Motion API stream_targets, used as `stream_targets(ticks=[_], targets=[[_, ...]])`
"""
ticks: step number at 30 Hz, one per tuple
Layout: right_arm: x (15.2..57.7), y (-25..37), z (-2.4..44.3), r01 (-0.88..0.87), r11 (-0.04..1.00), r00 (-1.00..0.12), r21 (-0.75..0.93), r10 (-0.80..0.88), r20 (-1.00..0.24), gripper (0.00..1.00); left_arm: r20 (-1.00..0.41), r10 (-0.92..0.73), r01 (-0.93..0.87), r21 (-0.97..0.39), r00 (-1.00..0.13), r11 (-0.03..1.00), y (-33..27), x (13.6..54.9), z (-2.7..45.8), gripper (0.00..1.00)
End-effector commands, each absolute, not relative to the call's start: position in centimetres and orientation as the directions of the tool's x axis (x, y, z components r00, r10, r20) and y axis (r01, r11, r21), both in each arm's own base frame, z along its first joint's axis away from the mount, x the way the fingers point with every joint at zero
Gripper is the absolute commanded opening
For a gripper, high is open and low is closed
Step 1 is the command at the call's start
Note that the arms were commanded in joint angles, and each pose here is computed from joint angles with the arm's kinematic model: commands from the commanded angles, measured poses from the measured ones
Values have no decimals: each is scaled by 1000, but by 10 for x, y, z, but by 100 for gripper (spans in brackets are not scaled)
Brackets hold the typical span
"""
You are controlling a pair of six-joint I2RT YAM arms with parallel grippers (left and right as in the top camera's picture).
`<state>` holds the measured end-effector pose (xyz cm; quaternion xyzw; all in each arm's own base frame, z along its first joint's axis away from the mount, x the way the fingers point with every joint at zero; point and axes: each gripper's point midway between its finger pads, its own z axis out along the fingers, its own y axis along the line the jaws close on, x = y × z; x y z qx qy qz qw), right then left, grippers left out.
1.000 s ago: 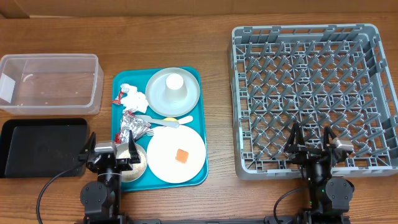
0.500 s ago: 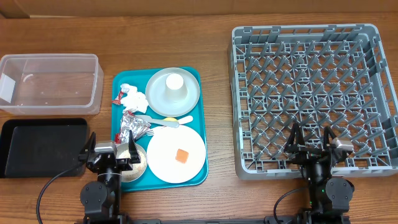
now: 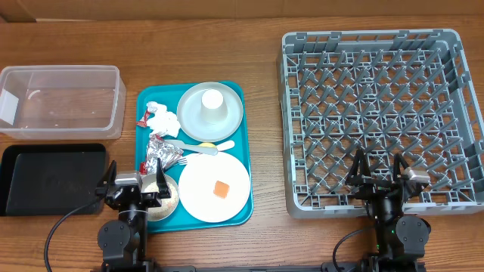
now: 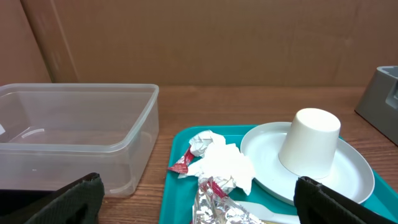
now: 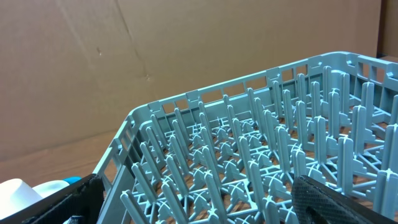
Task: Sort waste into correct bins and load items into the dishwasher rack
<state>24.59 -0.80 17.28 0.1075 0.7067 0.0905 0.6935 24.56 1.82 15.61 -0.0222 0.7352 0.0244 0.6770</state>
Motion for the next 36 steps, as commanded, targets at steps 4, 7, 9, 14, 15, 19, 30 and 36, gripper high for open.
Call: stream_targets(ticks=[4, 7, 9, 14, 15, 19, 30, 36], targets=[[246, -11, 170, 42, 958, -11, 284, 285, -959, 100, -997, 16, -67, 21, -78, 998, 18, 245, 156, 100], [246, -11, 170, 42, 958, -11, 284, 285, -959, 100, -997, 16, -67, 21, -78, 998, 18, 245, 156, 100], [246, -11, 170, 42, 958, -11, 284, 285, -959, 100, -997, 16, -67, 21, -78, 998, 18, 245, 156, 100], [246, -11, 170, 42, 958, -11, 284, 285, -959, 100, -997, 16, -67, 21, -78, 998, 18, 245, 156, 100], [246, -11, 170, 42, 958, -12, 284, 285, -959, 100, -997, 16, -67, 21, -78, 998, 18, 245, 156, 100], [246, -11, 170, 42, 958, -12, 284, 285, -959, 100, -997, 16, -67, 21, -78, 998, 18, 245, 156, 100], [246, -11, 170, 42, 958, -11, 284, 285, -959, 100, -997, 10, -61, 15, -76, 998, 17, 246, 156, 100], [246, -11, 170, 42, 958, -11, 284, 285, -959, 100, -888, -432, 212, -457, -156, 864, -38, 240, 164, 100]])
